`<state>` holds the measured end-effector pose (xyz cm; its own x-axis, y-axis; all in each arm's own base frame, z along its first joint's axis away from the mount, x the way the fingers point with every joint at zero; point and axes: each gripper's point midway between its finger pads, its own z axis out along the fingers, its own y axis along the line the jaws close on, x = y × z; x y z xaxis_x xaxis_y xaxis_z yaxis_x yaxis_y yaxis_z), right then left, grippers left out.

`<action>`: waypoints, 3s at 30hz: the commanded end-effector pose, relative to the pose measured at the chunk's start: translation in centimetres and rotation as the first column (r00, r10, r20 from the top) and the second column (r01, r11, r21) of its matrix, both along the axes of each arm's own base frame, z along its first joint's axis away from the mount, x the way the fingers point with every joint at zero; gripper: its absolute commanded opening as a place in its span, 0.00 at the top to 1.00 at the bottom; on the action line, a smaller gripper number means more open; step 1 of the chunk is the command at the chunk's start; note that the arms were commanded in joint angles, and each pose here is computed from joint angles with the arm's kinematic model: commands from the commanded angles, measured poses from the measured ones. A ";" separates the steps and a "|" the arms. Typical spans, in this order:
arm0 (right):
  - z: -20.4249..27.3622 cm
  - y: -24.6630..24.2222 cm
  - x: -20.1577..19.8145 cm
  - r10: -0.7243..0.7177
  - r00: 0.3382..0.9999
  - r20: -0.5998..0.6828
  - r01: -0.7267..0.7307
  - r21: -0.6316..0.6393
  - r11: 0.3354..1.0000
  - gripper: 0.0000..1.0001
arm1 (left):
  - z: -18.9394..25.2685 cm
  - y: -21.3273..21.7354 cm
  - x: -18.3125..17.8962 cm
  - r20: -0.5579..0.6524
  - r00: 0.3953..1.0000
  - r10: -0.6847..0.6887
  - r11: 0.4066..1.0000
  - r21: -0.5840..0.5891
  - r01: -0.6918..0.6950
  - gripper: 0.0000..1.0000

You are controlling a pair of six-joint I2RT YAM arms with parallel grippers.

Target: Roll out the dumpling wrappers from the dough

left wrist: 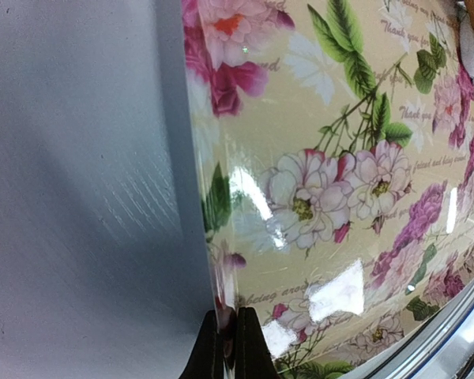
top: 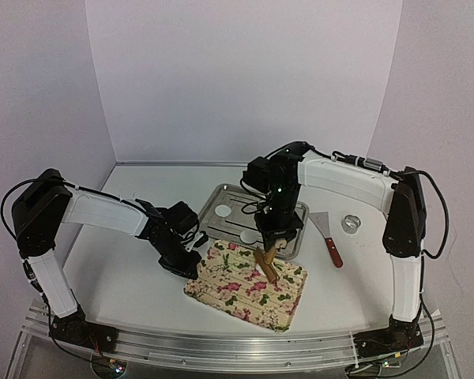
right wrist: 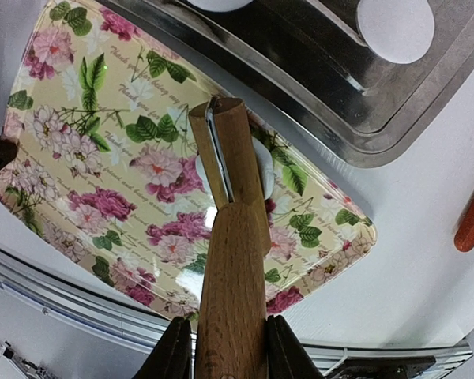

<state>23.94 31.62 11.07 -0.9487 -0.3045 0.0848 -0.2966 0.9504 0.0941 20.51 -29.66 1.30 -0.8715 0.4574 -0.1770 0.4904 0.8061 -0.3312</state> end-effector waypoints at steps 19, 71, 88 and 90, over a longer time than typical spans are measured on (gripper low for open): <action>-9.3 3.1 -6.6 0.032 0.934 -0.357 -0.035 -0.001 0.999 1.00 | -0.2 -1.0 0.2 -0.002 1.000 -0.006 0.999 -0.033 0.006 1.00; 8.5 0.6 -4.2 0.122 0.991 0.058 -0.127 0.087 0.988 1.00 | 4.8 0.1 1.4 0.047 0.997 0.058 0.997 -0.063 -0.055 0.64; 6.1 -1.4 0.3 0.441 0.889 0.121 -0.410 -0.217 0.886 1.00 | 2.7 3.9 -4.9 -0.309 0.853 0.422 0.907 0.129 -0.402 0.41; 6.0 -1.7 0.3 0.440 0.890 0.116 -0.408 -0.226 0.885 1.00 | 2.2 3.6 -5.2 -0.336 0.848 0.410 0.912 0.130 -0.390 0.41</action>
<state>27.37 36.98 14.85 -0.7595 -0.6256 -0.1781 -0.6330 0.7739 -0.0188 16.37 -25.94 4.06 -0.9900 0.0995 0.1001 0.0563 0.9289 -0.3661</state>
